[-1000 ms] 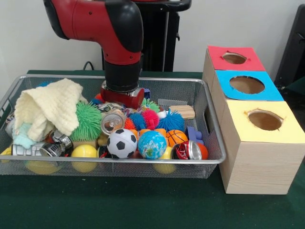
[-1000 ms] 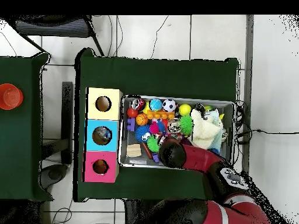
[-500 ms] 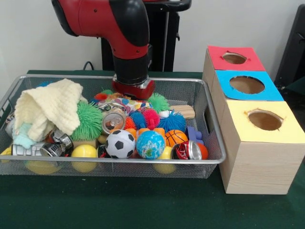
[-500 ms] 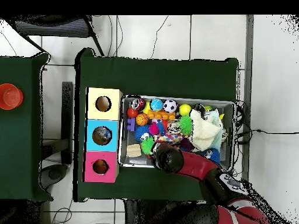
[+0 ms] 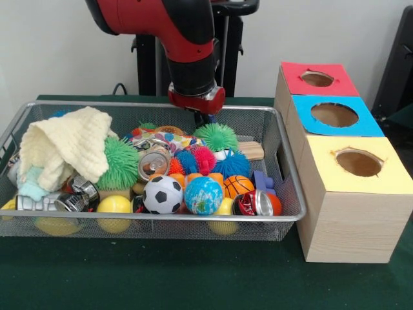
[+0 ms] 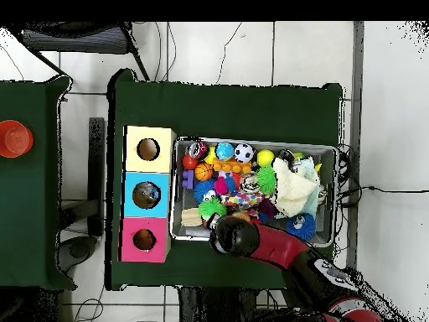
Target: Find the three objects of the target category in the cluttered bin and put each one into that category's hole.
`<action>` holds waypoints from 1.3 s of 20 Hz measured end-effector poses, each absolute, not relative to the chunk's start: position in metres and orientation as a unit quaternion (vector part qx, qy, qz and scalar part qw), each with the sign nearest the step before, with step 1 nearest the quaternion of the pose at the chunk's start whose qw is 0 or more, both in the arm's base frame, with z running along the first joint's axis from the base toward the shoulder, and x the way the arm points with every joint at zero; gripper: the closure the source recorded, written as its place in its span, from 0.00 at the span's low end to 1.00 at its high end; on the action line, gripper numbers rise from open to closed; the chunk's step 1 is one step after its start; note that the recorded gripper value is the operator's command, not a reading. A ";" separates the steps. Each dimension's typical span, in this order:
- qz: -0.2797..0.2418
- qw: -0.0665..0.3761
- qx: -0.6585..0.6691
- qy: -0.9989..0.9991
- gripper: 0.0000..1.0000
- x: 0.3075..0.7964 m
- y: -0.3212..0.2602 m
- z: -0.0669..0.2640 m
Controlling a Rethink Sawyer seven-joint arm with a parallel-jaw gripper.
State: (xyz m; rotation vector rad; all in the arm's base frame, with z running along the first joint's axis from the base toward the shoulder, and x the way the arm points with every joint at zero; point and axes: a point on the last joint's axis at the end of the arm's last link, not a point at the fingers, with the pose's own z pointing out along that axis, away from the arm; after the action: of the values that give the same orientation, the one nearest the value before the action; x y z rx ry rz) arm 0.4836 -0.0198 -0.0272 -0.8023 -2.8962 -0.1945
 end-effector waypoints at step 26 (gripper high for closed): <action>-0.032 0.064 -0.201 -0.977 1.00 0.495 0.023 0.078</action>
State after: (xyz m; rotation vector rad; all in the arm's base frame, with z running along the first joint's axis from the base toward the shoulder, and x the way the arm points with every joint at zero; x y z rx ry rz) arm 0.4949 0.0226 0.0776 -0.6071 -2.9493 -0.0974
